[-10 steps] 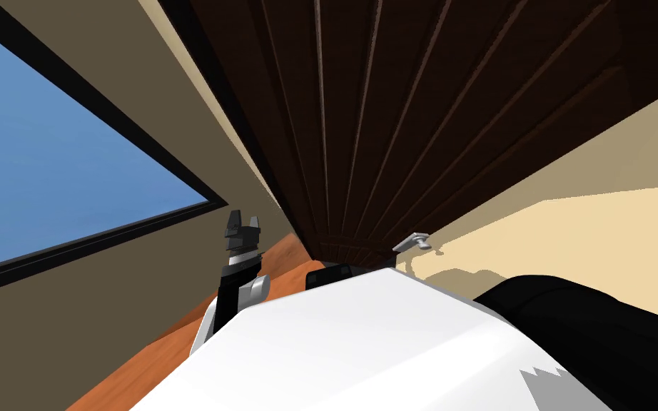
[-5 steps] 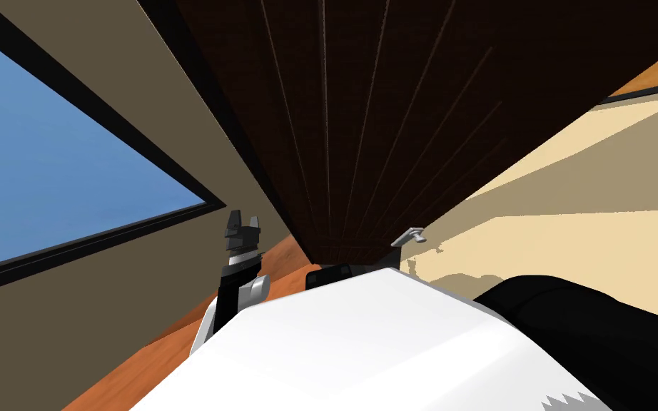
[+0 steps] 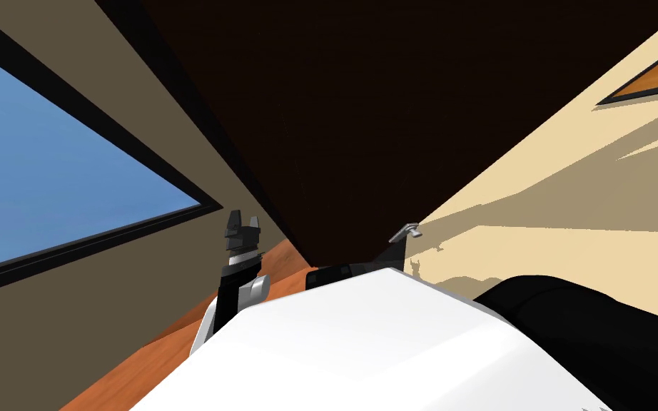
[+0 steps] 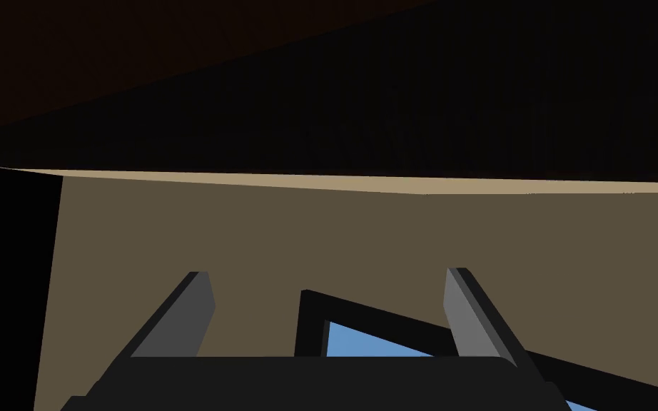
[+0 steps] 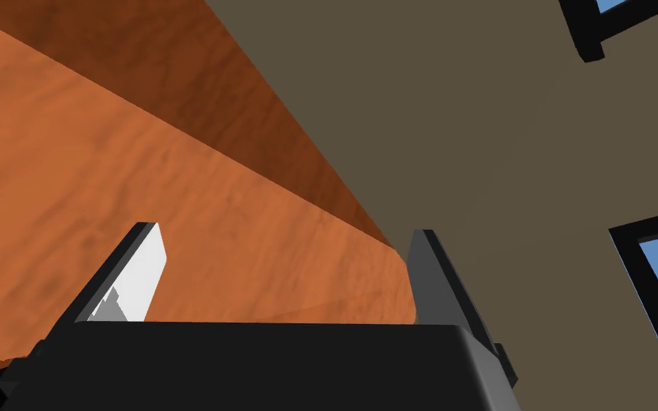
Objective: Push the door open
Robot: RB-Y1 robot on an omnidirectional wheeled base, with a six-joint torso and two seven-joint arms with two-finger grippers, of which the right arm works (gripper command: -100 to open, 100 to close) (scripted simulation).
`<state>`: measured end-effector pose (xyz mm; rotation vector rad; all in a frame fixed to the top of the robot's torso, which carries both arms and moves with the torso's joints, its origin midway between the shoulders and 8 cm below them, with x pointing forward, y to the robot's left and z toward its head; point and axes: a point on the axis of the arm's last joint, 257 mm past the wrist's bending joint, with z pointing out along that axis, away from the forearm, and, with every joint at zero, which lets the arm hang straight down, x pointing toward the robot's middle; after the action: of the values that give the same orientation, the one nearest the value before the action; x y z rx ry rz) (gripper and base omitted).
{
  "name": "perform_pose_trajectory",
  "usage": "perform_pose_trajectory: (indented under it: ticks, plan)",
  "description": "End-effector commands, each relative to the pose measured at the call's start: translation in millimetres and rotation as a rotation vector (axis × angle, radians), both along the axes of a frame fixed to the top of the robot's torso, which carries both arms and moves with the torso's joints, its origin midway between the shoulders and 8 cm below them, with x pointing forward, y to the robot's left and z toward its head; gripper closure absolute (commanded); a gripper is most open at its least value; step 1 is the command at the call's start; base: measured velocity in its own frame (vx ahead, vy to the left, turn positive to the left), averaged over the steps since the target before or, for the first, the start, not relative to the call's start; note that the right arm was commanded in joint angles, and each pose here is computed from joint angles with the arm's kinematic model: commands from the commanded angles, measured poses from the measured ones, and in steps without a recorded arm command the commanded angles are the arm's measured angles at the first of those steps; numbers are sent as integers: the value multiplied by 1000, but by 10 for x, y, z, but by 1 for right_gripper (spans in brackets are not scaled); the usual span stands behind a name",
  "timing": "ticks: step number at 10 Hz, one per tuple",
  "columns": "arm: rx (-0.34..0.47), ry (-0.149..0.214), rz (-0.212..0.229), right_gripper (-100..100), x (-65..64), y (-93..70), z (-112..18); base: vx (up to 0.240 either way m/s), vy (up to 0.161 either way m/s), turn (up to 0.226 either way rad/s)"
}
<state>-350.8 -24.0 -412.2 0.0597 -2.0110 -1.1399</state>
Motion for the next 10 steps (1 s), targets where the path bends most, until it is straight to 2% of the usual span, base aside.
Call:
perform_pose_trajectory:
  ticks: [1,7,10]
  plan:
    - [-6,34,-16,-100,-33,-2,44,75,-54,45]
    - [-30,157,-75,-100,-147,8,237,85,-55,51]
    - [-44,218,-104,-100,-194,11,329,31,-46,106]
